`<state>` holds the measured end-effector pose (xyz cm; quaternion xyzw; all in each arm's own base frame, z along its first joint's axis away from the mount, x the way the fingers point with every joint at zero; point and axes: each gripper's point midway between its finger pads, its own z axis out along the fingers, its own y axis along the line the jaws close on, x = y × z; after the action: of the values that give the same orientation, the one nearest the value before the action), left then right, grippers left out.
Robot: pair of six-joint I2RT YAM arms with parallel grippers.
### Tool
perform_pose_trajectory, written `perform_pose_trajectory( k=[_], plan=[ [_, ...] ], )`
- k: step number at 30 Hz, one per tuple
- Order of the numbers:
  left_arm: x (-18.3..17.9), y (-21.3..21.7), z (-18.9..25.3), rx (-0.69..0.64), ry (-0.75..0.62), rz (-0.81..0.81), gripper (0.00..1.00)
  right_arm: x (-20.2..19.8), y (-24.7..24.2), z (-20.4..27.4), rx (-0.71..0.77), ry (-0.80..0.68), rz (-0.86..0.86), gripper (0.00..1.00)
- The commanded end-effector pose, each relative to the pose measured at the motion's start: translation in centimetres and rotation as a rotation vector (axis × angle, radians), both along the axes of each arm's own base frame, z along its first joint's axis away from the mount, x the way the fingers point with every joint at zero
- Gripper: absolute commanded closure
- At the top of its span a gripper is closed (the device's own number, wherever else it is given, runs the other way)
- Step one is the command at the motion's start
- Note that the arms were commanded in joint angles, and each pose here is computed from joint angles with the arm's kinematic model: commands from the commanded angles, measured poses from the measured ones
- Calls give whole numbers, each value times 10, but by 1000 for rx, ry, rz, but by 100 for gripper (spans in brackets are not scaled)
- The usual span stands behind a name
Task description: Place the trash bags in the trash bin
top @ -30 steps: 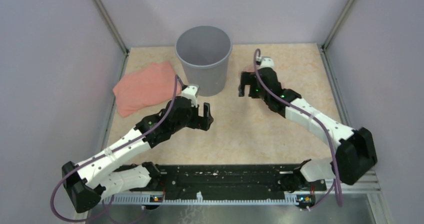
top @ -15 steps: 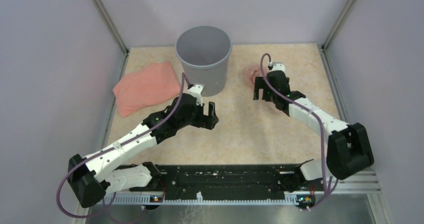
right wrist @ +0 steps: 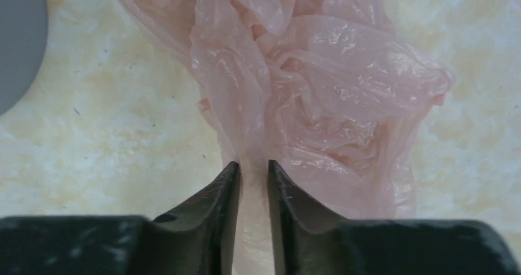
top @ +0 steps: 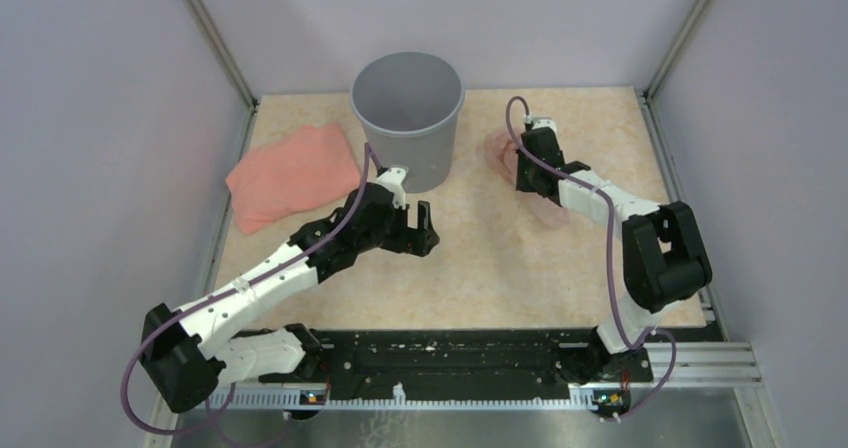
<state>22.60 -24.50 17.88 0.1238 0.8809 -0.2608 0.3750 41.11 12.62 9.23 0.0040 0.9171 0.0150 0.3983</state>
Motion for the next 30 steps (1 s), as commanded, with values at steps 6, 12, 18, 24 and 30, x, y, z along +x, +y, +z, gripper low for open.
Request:
perform_pose_trajectory(
  k=[6,12,18,24,30],
  plan=[
    [2,-14,7,-92,0,-37,2,-43,29,44,111,-3,94,100],
    [6,-18,5,-126,18,-23,2,-100,74,59,241,31,258,100],
    [6,-21,-3,-167,50,-23,4,-153,115,75,452,61,385,100],
    [2,-22,-17,-155,93,-31,8,-173,139,91,537,64,458,100],
    [12,-16,-34,-162,142,50,10,-180,143,91,549,82,466,100]
  ],
)
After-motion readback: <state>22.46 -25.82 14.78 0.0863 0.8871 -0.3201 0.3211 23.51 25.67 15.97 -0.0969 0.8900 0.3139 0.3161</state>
